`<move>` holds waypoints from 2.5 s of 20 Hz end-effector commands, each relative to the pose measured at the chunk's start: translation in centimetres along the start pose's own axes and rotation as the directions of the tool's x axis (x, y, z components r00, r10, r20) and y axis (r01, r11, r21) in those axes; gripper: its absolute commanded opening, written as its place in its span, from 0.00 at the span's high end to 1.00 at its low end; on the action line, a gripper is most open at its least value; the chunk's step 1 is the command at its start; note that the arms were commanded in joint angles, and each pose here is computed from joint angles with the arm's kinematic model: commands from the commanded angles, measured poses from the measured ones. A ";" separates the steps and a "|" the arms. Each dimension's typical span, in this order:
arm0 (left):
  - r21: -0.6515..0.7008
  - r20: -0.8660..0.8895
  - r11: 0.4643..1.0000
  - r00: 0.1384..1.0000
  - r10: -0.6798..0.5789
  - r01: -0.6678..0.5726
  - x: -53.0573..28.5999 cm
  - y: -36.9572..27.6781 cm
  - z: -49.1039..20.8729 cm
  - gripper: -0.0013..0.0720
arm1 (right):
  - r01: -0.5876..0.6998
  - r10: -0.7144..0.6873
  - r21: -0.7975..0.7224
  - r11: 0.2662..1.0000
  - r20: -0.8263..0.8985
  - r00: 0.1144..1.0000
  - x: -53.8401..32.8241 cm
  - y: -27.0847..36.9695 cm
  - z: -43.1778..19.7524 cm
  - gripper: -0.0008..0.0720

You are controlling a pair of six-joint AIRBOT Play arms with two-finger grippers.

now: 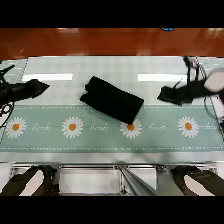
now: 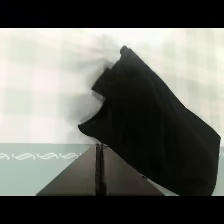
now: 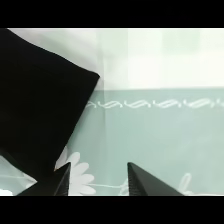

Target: Fold the shirts.

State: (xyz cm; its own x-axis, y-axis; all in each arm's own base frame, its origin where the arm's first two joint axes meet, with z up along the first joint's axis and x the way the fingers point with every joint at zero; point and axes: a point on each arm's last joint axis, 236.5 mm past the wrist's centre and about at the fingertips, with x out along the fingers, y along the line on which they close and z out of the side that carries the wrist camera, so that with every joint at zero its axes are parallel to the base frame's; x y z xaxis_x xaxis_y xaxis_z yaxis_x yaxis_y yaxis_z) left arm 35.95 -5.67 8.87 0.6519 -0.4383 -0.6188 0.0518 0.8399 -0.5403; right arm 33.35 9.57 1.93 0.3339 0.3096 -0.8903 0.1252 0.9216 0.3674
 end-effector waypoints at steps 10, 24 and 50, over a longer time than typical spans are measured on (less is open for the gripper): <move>0.039 -0.109 0.998 0.993 -0.041 0.046 3.6 -2.0 -4.8 0.96 | -0.320 0.383 0.304 0.897 -0.177 0.907 14.7 6.3 -5.2 0.42; 0.038 -0.094 0.999 0.995 -0.035 0.039 3.7 -1.8 -4.4 0.96 | -0.516 0.502 -0.119 0.848 -0.129 0.855 5.7 18.0 5.7 0.96; -0.054 -0.008 0.993 0.994 -0.110 0.109 3.6 -3.6 -2.4 0.96 | -0.022 -0.061 0.244 0.970 0.328 0.943 -28.8 -10.3 9.7 0.96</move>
State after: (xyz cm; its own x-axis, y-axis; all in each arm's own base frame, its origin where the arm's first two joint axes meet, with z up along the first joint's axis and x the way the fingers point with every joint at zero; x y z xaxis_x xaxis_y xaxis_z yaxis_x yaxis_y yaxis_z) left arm 35.66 -11.06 6.44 0.6075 -0.5293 -0.5923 0.0887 0.7862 -0.6116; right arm 35.30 -8.01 27.31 0.6655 0.2022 -0.7185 0.2340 0.8575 0.4581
